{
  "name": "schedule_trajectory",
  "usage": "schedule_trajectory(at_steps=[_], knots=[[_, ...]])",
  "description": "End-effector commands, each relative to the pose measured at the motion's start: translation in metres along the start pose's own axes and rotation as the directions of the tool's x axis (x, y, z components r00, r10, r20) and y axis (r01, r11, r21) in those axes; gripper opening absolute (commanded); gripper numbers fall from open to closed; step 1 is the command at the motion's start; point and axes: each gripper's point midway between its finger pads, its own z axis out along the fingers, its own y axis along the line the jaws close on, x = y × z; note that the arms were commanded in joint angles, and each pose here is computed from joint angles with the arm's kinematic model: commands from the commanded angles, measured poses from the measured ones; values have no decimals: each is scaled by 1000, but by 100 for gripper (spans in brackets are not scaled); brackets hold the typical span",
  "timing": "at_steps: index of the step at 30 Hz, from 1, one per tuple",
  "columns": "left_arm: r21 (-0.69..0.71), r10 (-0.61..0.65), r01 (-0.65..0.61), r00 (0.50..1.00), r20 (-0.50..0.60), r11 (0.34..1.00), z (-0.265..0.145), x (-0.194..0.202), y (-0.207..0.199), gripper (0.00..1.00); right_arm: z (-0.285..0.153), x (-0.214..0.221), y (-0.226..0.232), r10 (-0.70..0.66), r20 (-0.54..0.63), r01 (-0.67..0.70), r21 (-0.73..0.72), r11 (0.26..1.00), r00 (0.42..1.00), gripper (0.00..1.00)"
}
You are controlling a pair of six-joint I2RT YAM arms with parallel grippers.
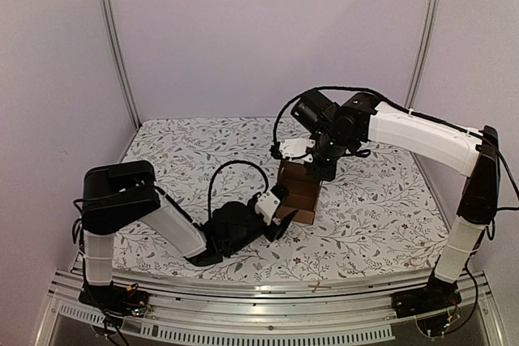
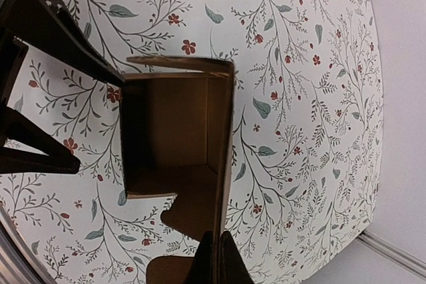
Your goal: Fold the paper box
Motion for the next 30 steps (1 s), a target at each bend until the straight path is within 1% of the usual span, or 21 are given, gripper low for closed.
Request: schedule_trajectory(at_steps=[1,6,11,13,16,22,30], knots=[[-1,30,-30,999,17,1000,-26,-4,-3,68,-3,5,9,11,2,-11,-26,1000,1000,0],[-91,33,-35,999,-28,995,-40,12,21,73,-5,3,9,12,12,-11,-24,1000,1000,0],[-110,9,-14,999,-45,994,-25,19,37,75,-3,2,11,15,17,-14,-38,999,1000,0],[-95,-9,5,999,-41,995,-17,18,40,75,-4,1,11,15,20,-14,-39,999,1000,0],[-32,-28,27,999,-30,999,-4,14,34,75,-6,1,10,18,23,-17,-36,999,1000,0],[61,-9,12,999,-37,998,18,7,16,75,-14,-5,-1,33,39,-33,2,999,999,1],[91,4,3,997,-79,996,30,14,7,75,-17,-10,-8,51,49,-52,27,998,998,1]])
